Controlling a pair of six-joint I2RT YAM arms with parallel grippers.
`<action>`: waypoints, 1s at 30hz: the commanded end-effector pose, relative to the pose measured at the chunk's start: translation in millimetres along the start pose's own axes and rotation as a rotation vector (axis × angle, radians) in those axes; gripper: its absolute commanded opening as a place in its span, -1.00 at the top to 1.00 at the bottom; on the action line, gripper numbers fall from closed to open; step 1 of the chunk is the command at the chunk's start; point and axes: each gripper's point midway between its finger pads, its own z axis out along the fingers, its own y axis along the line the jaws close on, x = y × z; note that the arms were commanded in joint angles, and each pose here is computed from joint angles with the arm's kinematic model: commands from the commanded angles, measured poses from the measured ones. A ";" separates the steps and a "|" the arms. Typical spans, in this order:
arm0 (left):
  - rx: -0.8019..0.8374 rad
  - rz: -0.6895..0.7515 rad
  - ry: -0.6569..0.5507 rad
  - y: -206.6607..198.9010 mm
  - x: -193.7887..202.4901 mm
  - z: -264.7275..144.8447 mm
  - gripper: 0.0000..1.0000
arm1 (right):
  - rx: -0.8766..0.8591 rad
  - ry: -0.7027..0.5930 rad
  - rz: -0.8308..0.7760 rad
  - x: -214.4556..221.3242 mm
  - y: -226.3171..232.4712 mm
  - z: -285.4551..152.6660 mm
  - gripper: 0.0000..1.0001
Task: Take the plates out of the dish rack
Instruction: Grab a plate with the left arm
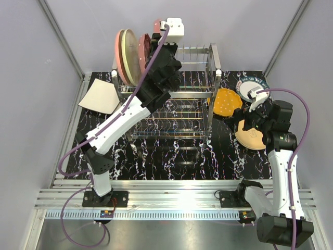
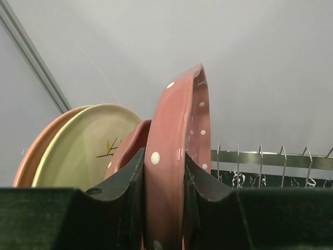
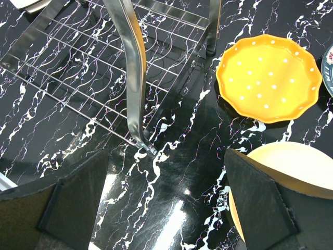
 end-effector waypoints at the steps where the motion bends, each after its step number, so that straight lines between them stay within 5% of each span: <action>1: -0.017 -0.253 -0.175 53.9 -83.0 -10.1 1.00 | 0.024 -0.033 -0.028 -8.9 -4.6 -1.5 -0.99; 14: -0.008 -0.309 -0.229 75.4 -111.9 -22.7 1.00 | 0.021 -0.034 -0.030 -9.0 -4.2 -1.5 -0.99; 30: 0.293 -0.675 -0.201 100.5 -147.2 -66.2 1.00 | 0.050 -0.030 -0.058 -11.5 -6.7 -7.0 -0.99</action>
